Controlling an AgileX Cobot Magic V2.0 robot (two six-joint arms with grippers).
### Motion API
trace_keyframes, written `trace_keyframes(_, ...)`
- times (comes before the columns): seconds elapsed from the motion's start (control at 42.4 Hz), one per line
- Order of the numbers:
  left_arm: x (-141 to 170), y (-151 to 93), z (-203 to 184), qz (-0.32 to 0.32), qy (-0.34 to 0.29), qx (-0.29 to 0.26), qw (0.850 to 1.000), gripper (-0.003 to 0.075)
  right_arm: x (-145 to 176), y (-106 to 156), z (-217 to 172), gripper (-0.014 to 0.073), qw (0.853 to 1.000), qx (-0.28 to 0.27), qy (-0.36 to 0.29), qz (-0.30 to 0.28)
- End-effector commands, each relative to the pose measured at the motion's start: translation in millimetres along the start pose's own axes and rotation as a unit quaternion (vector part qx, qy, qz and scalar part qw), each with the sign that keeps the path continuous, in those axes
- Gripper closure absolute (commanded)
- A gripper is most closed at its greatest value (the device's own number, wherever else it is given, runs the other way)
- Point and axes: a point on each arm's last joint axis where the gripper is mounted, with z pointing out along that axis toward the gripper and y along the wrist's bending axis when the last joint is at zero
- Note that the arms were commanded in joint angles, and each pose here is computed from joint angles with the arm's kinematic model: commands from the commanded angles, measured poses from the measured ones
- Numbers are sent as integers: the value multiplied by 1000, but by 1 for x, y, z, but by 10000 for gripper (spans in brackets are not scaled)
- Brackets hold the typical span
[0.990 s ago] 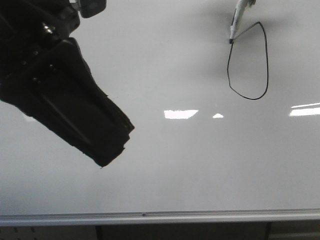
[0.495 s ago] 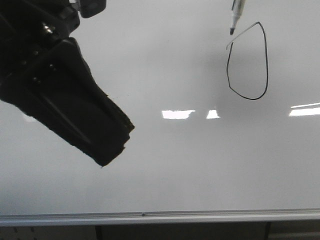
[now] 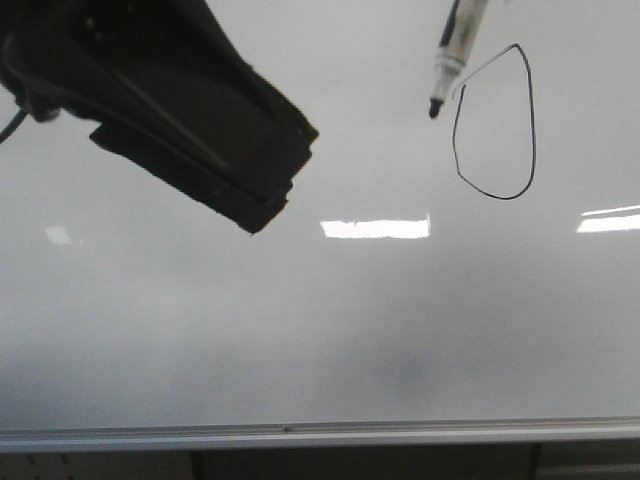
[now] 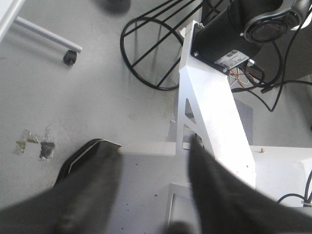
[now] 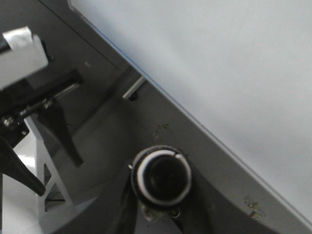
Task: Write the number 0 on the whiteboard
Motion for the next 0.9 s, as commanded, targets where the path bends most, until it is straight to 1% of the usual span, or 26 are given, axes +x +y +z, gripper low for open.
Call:
trace_keyframes(0.0,-16,-23,-14,28,-36,35,998,118,14,24,-7,655,997,-75,-3,-12)
trace_keyframes(0.047,-19,-25,-16,33,-40,33,998,80,19,24,-2,655,996,-93,-4,-8)
trace_keyframes(0.071,-21,-26,-17,36,-43,32,998,73,21,24,1,655,995,-101,-4,-6)
trace_keyframes(0.141,-25,-27,-19,42,-47,31,998,82,25,26,7,655,991,-130,-12,-4)
trace_keyframes(0.259,-28,-29,-20,41,-60,36,997,82,26,35,15,655,985,-172,-25,-16)
trace_keyframes(0.401,-31,-31,-21,35,-77,47,995,83,21,45,27,655,981,-189,-28,-26)
trace_keyframes(0.471,-32,-31,-21,34,-78,48,995,103,19,48,33,655,980,-194,-31,-27)
trace_keyframes(0.542,-32,-31,-21,34,-78,48,995,158,18,50,37,655,980,-192,-34,-29)
trace_keyframes(0.613,-32,-31,-21,34,-78,48,995,242,17,50,37,655,981,-190,-37,-29)
trace_keyframes(0.73,-31,-31,-21,35,-77,47,995,426,17,51,37,655,980,-191,-39,-28)
trace_keyframes(0.754,-31,-31,-21,35,-77,47,995,447,17,51,37,655,980,-191,-39,-28)
trace_keyframes(0.778,-31,-31,-21,35,-77,47,995,489,16,51,37,655,980,-191,-41,-28)
trace_keyframes(0.872,-31,-31,-21,35,-76,47,995,616,15,50,37,655,981,-188,-49,-28)
